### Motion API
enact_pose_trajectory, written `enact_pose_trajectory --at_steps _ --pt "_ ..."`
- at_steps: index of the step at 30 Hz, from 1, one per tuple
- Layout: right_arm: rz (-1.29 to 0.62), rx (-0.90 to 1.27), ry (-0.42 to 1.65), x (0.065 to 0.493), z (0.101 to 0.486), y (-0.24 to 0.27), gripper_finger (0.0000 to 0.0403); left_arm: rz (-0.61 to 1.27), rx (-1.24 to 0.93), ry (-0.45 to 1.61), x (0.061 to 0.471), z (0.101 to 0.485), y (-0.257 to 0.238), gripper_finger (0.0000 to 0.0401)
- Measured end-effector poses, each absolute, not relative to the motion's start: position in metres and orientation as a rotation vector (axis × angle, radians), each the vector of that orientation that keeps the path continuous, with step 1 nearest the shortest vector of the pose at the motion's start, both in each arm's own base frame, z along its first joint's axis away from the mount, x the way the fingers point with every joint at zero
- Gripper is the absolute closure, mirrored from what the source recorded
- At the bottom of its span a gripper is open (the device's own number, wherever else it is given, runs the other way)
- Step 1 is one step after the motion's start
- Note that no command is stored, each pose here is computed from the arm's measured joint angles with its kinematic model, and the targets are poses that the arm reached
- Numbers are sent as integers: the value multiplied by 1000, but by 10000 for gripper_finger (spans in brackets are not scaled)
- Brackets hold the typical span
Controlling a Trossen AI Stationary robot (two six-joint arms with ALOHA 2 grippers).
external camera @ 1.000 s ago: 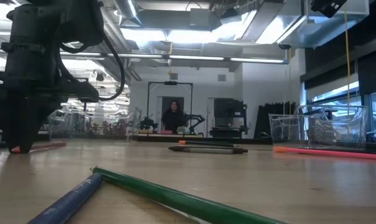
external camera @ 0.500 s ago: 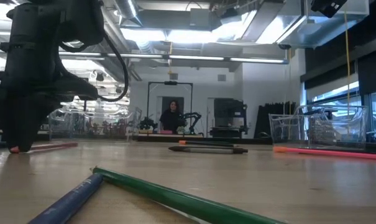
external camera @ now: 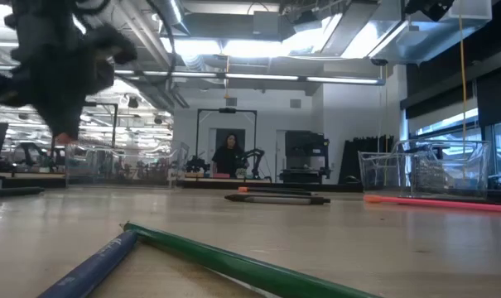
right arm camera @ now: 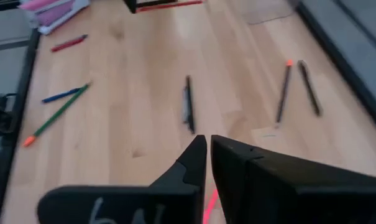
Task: Sort crayons/erasers/pens/pencils in bins
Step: Put the red pencil into the top left transparent bin
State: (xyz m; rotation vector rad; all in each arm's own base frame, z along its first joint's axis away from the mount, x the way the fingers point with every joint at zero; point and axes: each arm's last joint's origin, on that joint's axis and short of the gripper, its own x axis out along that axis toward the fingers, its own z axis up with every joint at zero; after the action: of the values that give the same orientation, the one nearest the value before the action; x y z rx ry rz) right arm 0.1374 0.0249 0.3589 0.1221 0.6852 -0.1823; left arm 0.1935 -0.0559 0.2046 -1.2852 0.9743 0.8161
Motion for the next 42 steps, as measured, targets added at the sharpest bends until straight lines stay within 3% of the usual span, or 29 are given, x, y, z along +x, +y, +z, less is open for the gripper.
enact_pose_trajectory --at_steps 10,17,25,31,42 --pt "-238 109 648 139 361 23 376 632 -1100 872 173 249 -33 398" --pt "-234 117 614 141 364 24 376 712 -831 965 158 290 -4 399" --pt "-297 96 597 141 364 21 376 779 -634 938 147 325 35 394" --pt "-329 99 592 141 364 18 376 870 -486 982 138 326 68 393" --pt "-335 103 591 141 364 17 376 920 -377 1300 139 295 136 392"
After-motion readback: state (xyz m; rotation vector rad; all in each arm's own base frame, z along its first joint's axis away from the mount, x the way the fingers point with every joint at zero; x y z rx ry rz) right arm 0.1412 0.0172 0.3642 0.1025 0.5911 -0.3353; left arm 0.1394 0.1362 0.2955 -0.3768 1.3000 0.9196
